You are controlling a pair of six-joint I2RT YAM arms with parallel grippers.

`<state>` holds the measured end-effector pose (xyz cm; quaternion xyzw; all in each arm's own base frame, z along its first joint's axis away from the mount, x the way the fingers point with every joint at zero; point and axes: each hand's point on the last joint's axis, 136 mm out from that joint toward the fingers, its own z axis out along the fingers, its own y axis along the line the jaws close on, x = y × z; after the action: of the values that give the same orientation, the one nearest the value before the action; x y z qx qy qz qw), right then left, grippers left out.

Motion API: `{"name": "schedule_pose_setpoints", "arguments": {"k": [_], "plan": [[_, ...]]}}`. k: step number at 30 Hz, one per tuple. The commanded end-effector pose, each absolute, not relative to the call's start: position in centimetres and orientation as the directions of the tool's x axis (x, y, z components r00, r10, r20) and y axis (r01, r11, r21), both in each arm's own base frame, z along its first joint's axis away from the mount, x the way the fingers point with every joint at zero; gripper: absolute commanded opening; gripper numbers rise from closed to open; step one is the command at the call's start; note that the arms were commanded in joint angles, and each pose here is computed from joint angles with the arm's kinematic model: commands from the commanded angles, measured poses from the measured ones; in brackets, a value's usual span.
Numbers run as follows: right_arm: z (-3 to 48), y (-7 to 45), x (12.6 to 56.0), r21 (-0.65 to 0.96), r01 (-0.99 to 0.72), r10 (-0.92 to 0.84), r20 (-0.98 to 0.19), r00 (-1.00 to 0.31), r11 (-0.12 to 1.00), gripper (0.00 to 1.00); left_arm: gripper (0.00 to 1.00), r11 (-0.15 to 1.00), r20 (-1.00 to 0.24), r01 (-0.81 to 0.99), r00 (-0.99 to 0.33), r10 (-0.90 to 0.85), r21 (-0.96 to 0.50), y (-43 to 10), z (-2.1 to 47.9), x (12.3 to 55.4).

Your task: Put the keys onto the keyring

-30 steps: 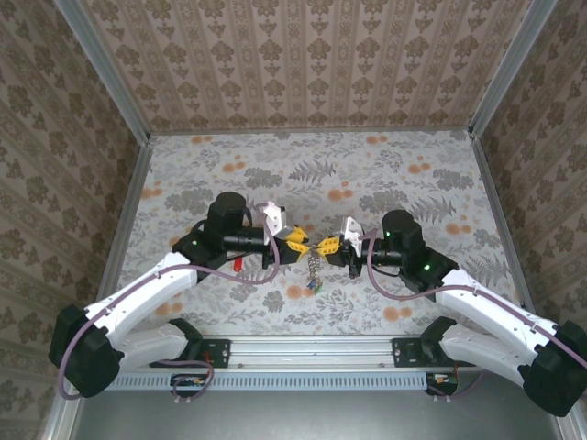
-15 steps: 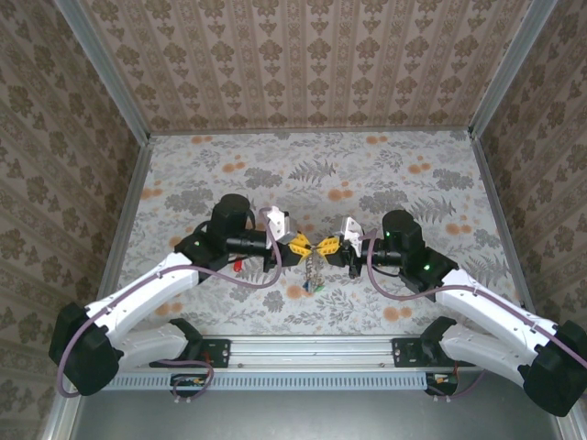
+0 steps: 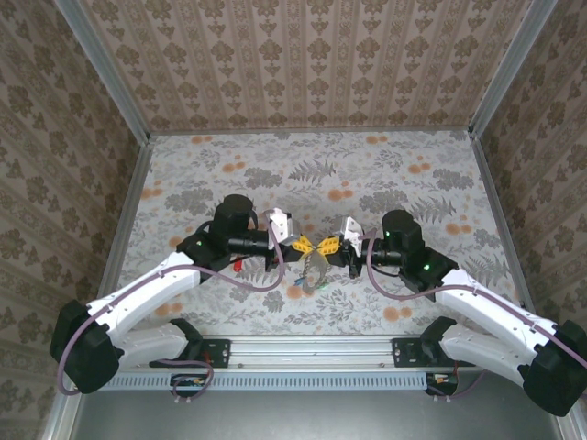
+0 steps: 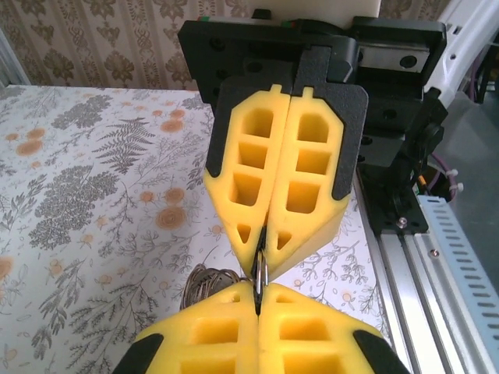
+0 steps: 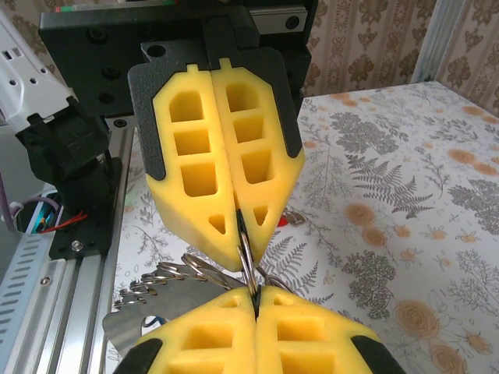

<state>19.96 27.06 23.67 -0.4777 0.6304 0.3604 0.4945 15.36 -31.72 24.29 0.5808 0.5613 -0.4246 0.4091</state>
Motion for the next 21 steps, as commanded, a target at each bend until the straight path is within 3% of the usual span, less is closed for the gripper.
{"name": "schedule_pose_setpoints", "arguments": {"k": [1,21], "plan": [[26.2,27.7,19.7,-0.070,-0.965,-0.196,-0.980,0.020,0.253,0.00,0.00,-0.044,-0.944,0.999,0.023,0.328,0.009,-31.7,24.0,15.1],[25.4,27.9,19.5,-0.053,-0.966,-0.201,-0.980,0.001,0.252,0.20,0.00,-0.053,-0.990,0.998,-0.008,0.143,-0.016,-31.6,27.8,14.9]]}}
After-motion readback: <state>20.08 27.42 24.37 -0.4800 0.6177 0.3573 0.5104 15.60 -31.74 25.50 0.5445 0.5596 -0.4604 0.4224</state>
